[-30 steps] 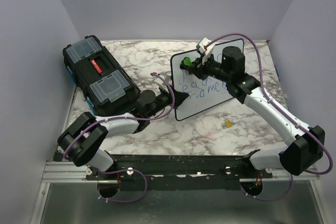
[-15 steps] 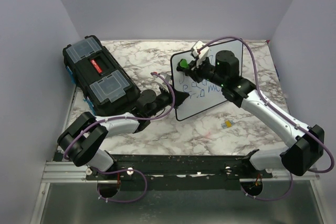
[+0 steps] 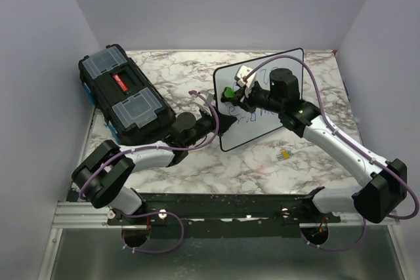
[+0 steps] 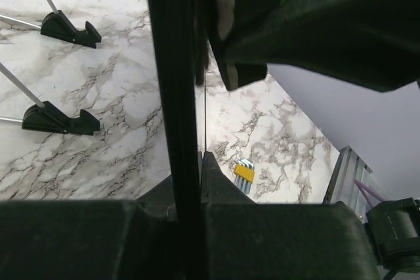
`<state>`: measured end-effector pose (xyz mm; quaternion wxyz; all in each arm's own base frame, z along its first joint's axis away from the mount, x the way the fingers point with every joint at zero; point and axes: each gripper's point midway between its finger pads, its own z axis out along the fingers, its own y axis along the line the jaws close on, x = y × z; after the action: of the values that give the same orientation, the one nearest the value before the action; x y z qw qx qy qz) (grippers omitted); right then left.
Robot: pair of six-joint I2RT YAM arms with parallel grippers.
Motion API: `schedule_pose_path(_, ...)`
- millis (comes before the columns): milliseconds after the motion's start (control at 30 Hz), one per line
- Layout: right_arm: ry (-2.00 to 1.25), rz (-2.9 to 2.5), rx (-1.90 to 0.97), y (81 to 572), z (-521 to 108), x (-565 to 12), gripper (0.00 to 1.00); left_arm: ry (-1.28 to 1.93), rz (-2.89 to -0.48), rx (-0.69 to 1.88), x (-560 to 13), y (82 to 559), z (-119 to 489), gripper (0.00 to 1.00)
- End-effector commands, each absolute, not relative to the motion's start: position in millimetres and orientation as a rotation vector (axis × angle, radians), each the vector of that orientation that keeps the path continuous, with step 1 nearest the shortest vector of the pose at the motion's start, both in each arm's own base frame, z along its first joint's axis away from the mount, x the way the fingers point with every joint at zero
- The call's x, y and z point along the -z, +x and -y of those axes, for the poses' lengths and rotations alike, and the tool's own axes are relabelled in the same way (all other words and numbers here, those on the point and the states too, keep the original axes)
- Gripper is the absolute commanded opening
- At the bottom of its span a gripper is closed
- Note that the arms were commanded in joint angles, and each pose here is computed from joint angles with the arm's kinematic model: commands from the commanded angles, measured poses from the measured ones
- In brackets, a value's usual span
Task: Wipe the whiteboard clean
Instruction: Erase the whiteboard at the center of the board.
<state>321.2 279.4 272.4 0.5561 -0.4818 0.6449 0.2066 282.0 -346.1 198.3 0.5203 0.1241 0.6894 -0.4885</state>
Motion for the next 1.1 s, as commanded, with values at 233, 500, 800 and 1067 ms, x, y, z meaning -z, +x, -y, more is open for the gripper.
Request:
schedule_pose_path(233, -1.056, -1.569, -0.467, 321.0, -265.7, -265.0, 0.01, 0.325, -1.441, 1.241, -251.7, 266.8, 350.2, 0.0)
schedule_pose_path(500, -1.33, -1.518, -0.593, 282.1, -275.3, -233.8, 0.01, 0.315, -1.44, 1.239, -249.3, 264.9, 346.7, 0.0)
schedule_pose_path(800, -1.074, -1.565, -0.45, 329.1, -266.9, -260.9, 0.01, 0.313, -1.433, 1.238, -250.9, 263.7, 344.6, 0.0)
schedule_pose_path(1067, -1.464, -1.466, -0.621, 268.1, -273.8, -216.5, 0.01, 0.318, -1.427, 1.236, -252.5, 263.6, 344.7, 0.0)
